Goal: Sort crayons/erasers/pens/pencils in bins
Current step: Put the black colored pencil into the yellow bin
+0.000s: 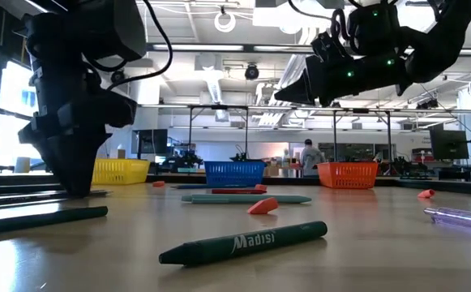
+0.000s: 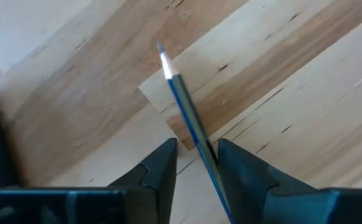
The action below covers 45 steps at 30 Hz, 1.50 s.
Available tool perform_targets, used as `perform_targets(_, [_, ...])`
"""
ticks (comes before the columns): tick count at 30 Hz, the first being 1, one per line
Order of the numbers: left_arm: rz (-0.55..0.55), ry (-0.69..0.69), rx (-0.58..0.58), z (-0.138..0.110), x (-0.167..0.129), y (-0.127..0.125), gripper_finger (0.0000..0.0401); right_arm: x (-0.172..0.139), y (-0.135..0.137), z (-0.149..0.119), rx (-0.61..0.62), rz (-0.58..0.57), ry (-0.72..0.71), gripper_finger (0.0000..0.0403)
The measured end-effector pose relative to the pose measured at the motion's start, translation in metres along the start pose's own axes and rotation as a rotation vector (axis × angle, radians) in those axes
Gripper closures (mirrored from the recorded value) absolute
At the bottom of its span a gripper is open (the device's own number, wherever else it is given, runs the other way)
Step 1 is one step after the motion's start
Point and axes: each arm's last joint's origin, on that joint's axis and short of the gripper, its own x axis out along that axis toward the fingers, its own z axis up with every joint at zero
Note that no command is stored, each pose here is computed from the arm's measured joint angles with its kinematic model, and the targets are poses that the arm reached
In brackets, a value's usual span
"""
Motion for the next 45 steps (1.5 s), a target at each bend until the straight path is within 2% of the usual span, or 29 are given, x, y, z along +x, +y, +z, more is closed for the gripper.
perform_targets(8, [0.020,0.061,0.157,-0.005,-0.001,0.002,0.0364,0.000,0.000,0.002,0.002,-0.007,-0.024,0.0403])
perform_targets(13, [0.005,0.094,0.220,0.002,-0.001,0.005,0.0391,0.000,0.000,0.002,0.003,-0.007,-0.024,0.0403])
perform_targets(18, [-0.018,0.099,0.252,0.012,-0.004,0.009,0.0397,0.000,0.000,0.002,0.002,-0.007,-0.024,0.0403])
perform_targets(26, [-0.039,0.028,0.214,0.027,-0.029,0.025,0.0399,0.000,0.000,0.002,0.002,-0.007,-0.024,0.0403])
perform_targets(30, [-0.061,-0.049,0.174,0.037,-0.046,0.038,0.0400,0.000,0.000,0.002,0.001,-0.007,-0.024,0.0403])
perform_targets(35, [-0.028,-0.231,0.104,0.058,-0.069,0.061,0.0400,0.000,0.000,0.003,-0.003,-0.008,-0.031,0.0403])
perform_targets(45, [0.177,-0.687,-0.044,0.121,-0.105,0.130,0.0401,0.000,0.000,-0.002,0.014,-0.003,0.019,0.0403])
